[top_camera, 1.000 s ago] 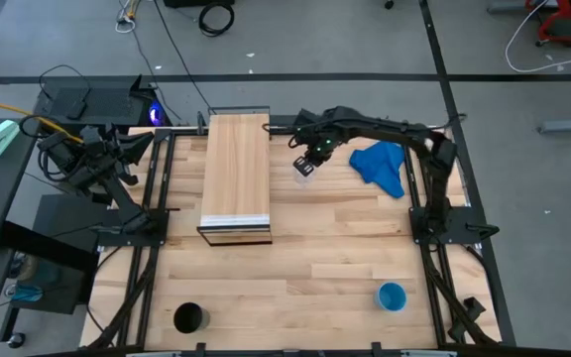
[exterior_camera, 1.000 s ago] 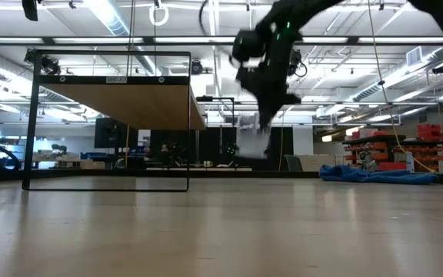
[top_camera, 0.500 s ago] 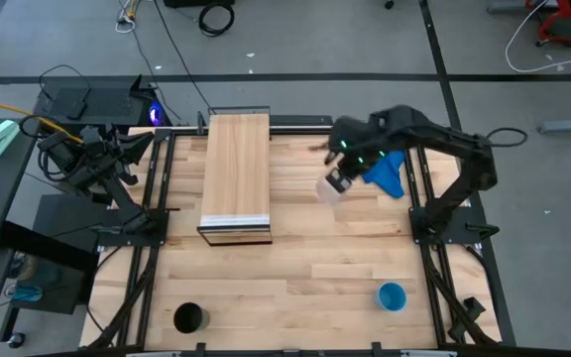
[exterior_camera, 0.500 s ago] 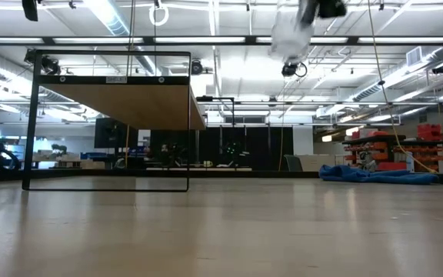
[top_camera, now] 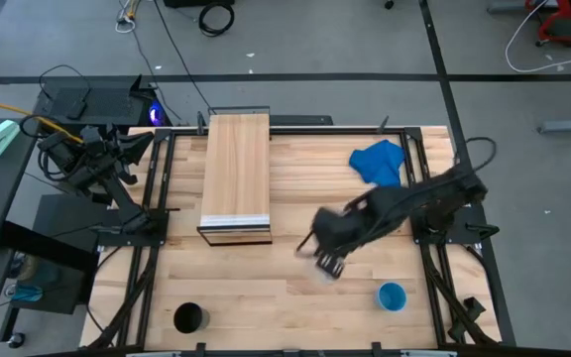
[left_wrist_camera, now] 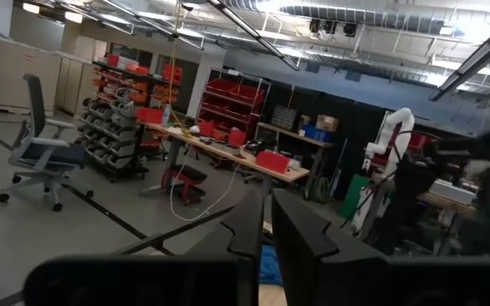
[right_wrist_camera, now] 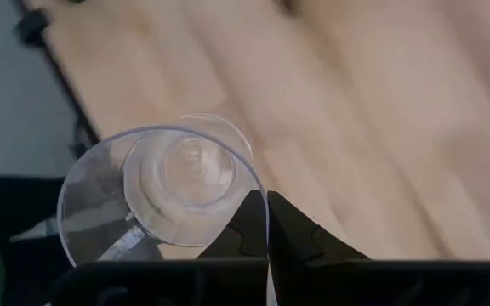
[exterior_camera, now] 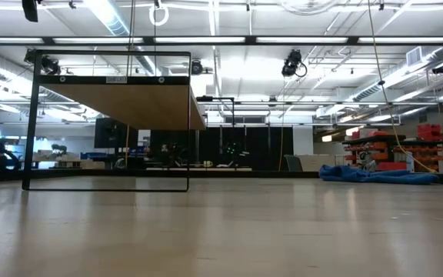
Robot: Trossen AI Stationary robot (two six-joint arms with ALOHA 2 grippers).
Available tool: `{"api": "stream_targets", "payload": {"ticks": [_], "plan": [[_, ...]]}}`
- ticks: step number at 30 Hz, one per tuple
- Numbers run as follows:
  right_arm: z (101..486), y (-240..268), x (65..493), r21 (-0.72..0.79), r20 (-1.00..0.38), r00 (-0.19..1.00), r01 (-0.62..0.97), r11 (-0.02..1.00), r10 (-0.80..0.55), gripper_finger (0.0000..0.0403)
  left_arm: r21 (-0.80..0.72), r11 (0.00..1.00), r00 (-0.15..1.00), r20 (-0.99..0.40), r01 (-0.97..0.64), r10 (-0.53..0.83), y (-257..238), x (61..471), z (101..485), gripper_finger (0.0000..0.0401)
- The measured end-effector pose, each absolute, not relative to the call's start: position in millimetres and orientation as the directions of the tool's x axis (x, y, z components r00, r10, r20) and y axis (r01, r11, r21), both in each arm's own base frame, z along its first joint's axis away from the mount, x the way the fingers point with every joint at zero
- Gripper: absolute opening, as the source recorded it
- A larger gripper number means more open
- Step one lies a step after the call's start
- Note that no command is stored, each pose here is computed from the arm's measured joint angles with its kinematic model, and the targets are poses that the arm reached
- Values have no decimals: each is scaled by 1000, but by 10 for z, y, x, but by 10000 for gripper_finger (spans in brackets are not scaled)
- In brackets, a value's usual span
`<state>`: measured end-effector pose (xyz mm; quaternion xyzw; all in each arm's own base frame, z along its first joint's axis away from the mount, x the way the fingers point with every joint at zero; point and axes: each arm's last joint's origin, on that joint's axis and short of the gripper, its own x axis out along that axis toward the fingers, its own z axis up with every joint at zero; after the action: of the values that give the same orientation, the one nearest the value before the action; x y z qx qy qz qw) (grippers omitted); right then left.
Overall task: Stack small to large cups/mugs on shelf
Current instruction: Move the transparent mug to the bottom left of the table
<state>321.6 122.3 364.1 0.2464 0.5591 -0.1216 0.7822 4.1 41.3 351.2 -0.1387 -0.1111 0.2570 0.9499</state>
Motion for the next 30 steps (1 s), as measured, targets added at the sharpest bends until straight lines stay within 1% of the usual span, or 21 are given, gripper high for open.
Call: {"api": "stream_targets", "payload": {"ticks": [2,6,10,15,23,30], "plan": [[3474,1282,3429,262,-927,360,413,872,108,0,-322,829,843,140,-457,519,413,41,3512,35],[3200,1275,3771,214,-941,326,362,907,92,0,-333,827,843,140,-454,519,413,41,3512,30],[3105,1229,4088,190,-930,359,281,941,81,0,-345,821,842,135,-454,522,413,41,3510,28],[2925,1157,4429,159,-924,376,206,966,72,0,-343,804,832,99,-487,546,415,42,3495,36],[2628,1145,4680,80,-934,354,77,994,48,0,-347,785,821,68,-514,567,419,41,3484,34],[2387,1048,4787,-9,-947,322,45,999,-23,0,-367,768,814,46,-525,579,404,53,3459,28]]}}
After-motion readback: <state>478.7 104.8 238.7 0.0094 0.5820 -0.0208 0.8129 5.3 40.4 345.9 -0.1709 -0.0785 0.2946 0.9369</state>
